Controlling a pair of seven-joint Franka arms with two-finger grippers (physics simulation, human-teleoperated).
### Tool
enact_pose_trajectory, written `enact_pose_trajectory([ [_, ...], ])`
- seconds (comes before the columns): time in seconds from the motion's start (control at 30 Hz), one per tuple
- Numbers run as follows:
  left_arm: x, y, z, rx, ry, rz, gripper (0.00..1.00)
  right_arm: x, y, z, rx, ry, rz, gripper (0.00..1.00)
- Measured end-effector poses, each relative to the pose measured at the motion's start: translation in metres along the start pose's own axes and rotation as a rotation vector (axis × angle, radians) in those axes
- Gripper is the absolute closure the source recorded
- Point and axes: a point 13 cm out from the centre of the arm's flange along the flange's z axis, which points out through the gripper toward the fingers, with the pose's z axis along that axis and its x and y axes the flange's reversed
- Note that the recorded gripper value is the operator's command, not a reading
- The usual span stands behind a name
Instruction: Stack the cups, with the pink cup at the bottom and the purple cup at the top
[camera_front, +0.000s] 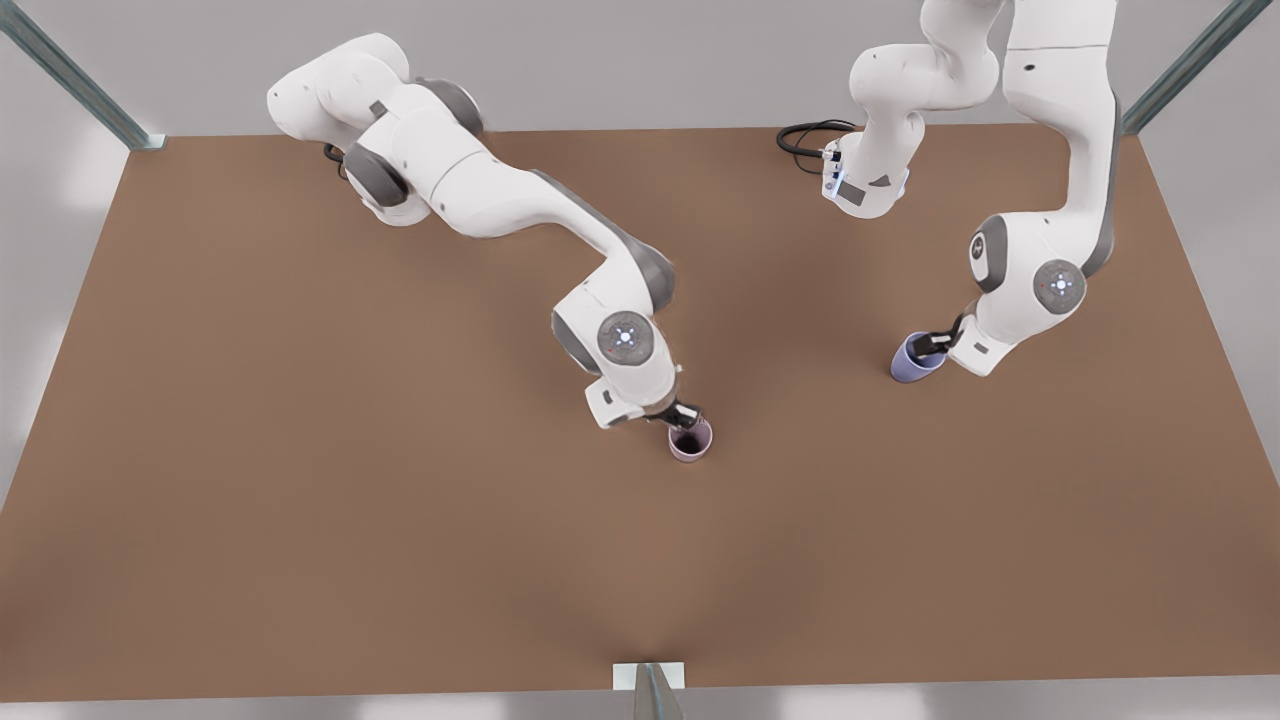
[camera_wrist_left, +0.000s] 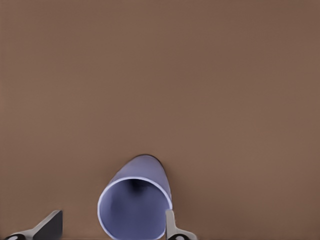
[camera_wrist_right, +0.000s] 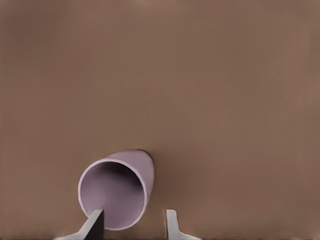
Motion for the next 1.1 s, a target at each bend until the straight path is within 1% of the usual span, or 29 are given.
enact_pose_trajectory([
  [0.03, 0.001, 0.003, 0.004, 0.001, 0.001, -0.006, 0.0, -0.02, -0.024, -0.039, -0.005, 0.003, 0.037, 0.39],
  [0.07, 0.002, 0.005, 0.006, 0.002, 0.0, -0.011, 0.0, -0.046, -0.06, -0.075, -0.002, 0.002, 0.083, 0.3],
  [0.1, 0.002, 0.008, 0.009, 0.002, 0.0, -0.016, 0.0, -0.073, -0.105, -0.108, 0.005, -0.004, 0.13, 0.1],
  [0.13, 0.002, 0.01, 0.012, 0.002, 0.0, -0.02, 0.0, -0.098, -0.154, -0.14, 0.012, -0.012, 0.174, 0.0],
  [0.23, 0.0, 0.013, 0.021, 0.001, 0.003, -0.027, 0.0, -0.201, -0.31, -0.245, 0.003, -0.072, 0.313, 0.0],
  [0.27, 0.0, 0.013, 0.023, 0.001, 0.004, -0.026, 0.0, -0.225, -0.356, -0.274, 0.029, -0.11, 0.326, 0.0],
  [0.3, 0.0, 0.013, 0.026, 0.0, 0.006, -0.025, 0.0, -0.235, -0.392, -0.297, 0.064, -0.134, 0.322, 0.0],
  [0.4, 0.0, 0.011, 0.033, -0.003, 0.014, -0.021, 0.0, -0.236, -0.434, -0.332, 0.137, -0.146, 0.238, 0.0],
  [0.5, 0.001, 0.018, 0.035, -0.002, 0.016, -0.035, 0.0, -0.23, -0.448, -0.343, 0.178, -0.125, 0.142, 0.0],
  [0.63, 0.007, 0.024, 0.041, -0.002, 0.028, -0.047, 0.0, -0.232, -0.456, -0.345, 0.2, -0.095, 0.036, 0.0],
  [0.7, 0.01, 0.028, 0.044, -0.001, 0.034, -0.054, 0.0, -0.235, -0.469, -0.345, 0.19, -0.072, 0.013, 0.0],
  [0.73, 0.011, 0.028, 0.045, -0.001, 0.037, -0.055, 0.05, -0.235, -0.472, -0.344, 0.187, -0.063, -0.005, 0.0],
  [0.77, 0.011, 0.029, 0.046, -0.002, 0.038, -0.056, 0.25, -0.234, -0.472, -0.344, 0.186, -0.056, -0.026, 0.0],
  [0.8, 0.012, 0.029, 0.047, -0.002, 0.04, -0.056, 0.42, -0.233, -0.471, -0.343, 0.185, -0.051, -0.049, 0.0],
  [0.83, 0.012, 0.028, 0.048, -0.003, 0.043, -0.055, 0.44, -0.232, -0.47, -0.343, 0.184, -0.046, -0.071, 0.0],
  [0.87, 0.013, 0.028, 0.05, -0.005, 0.047, -0.055, 0.5, -0.231, -0.467, -0.34, 0.185, -0.039, -0.095, 0.0],
  [1.0, 0.014, 0.028, 0.063, -0.008, 0.062, -0.057, 0.51, -0.23, -0.464, -0.344, 0.183, -0.035, -0.164, 0.0],
  [1.07, 0.013, 0.028, 0.067, -0.008, 0.062, -0.058, 0.54, -0.233, -0.468, -0.348, 0.184, -0.039, -0.183, 0.0],
  [1.1, 0.013, 0.028, 0.068, -0.008, 0.061, -0.059, 0.58, -0.233, -0.468, -0.348, 0.187, -0.038, -0.196, 0.0],
])
